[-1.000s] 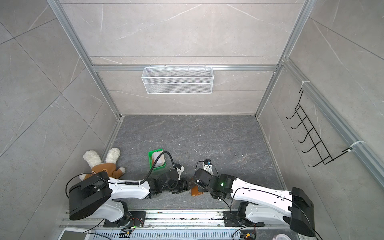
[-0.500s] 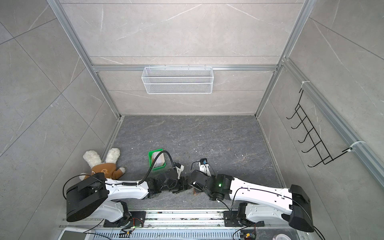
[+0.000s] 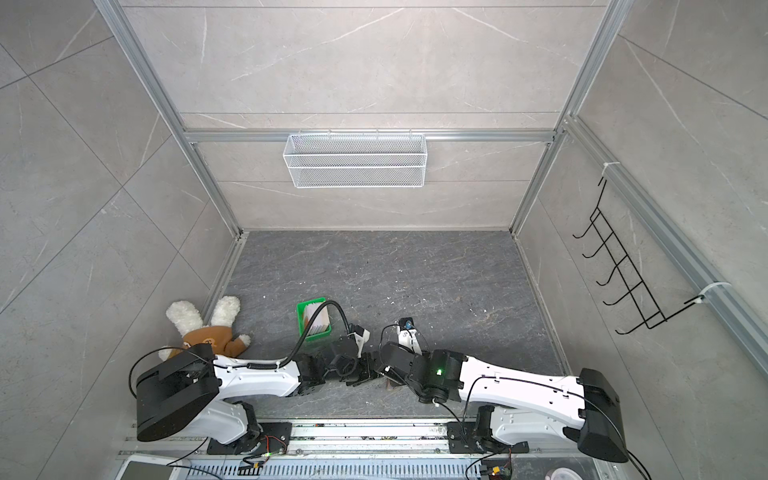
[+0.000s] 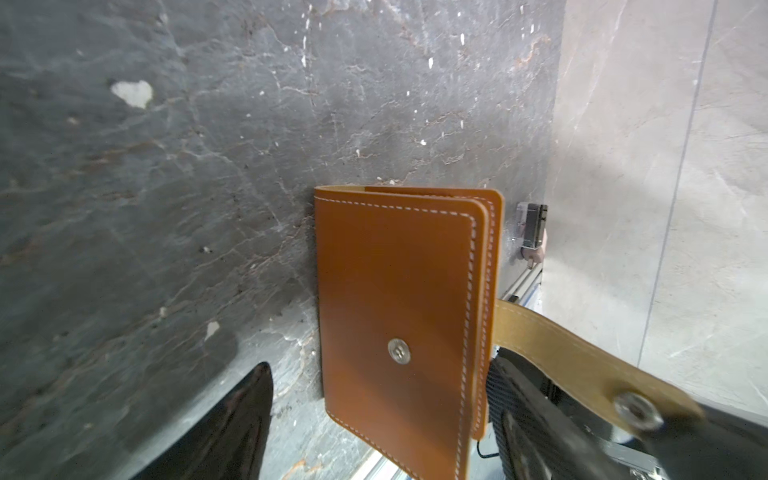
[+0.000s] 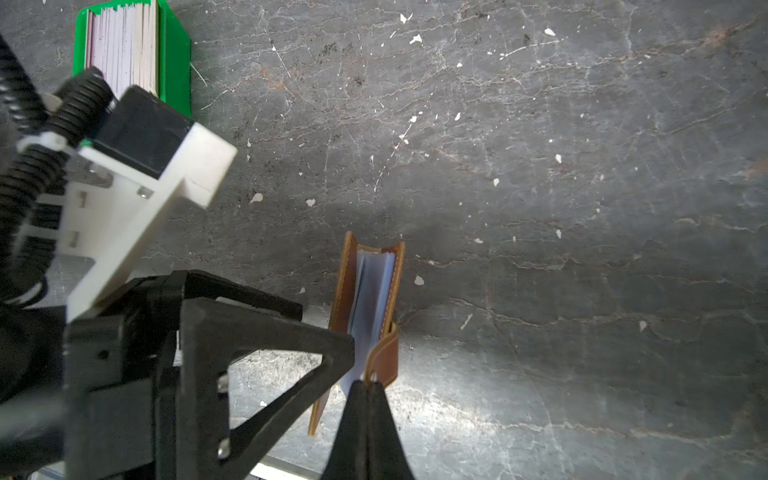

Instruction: Put the credit cards into the card holder

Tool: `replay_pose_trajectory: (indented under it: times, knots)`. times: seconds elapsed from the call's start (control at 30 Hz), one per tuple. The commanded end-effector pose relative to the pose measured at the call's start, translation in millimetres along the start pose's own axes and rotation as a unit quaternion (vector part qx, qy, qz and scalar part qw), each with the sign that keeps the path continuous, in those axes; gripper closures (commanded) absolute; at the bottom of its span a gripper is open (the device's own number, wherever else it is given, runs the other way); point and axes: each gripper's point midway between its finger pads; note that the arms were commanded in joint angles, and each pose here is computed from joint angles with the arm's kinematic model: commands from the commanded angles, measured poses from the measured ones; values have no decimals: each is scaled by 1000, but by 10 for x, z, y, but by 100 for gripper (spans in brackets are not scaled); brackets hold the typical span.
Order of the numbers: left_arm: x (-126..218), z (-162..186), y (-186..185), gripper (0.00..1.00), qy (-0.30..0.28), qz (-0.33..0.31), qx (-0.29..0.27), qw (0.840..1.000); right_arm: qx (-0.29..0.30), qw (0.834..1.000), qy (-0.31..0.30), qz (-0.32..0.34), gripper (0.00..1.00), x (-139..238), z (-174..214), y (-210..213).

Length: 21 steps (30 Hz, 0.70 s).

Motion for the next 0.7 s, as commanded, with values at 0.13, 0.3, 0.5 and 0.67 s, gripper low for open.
replay_pose_trajectory:
  times: [0.13,0.3,0.5,0.67]
  knots:
    - [18,-30,-53,24,-5,3,-4,1000,-6,1000,-7,23,100,-9,41,-130]
    - [110,-66,61,29,-16,-12,1,1000,-13,999,-5,39,100,-71,117,-222]
    - [207,-79,235,34,-15,-44,4,999,-10,997,6,70,95,-136,182,-305]
    - [223,-49,313,38,-11,-50,10,999,-12,997,11,71,84,-188,220,-297]
Point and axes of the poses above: each gripper's point midway between its finger pads, its own x axis back along the fingers, its own y axis along the line the jaws close on, z = x × y, and after that the axes turned 2 degrees about x, right-handed
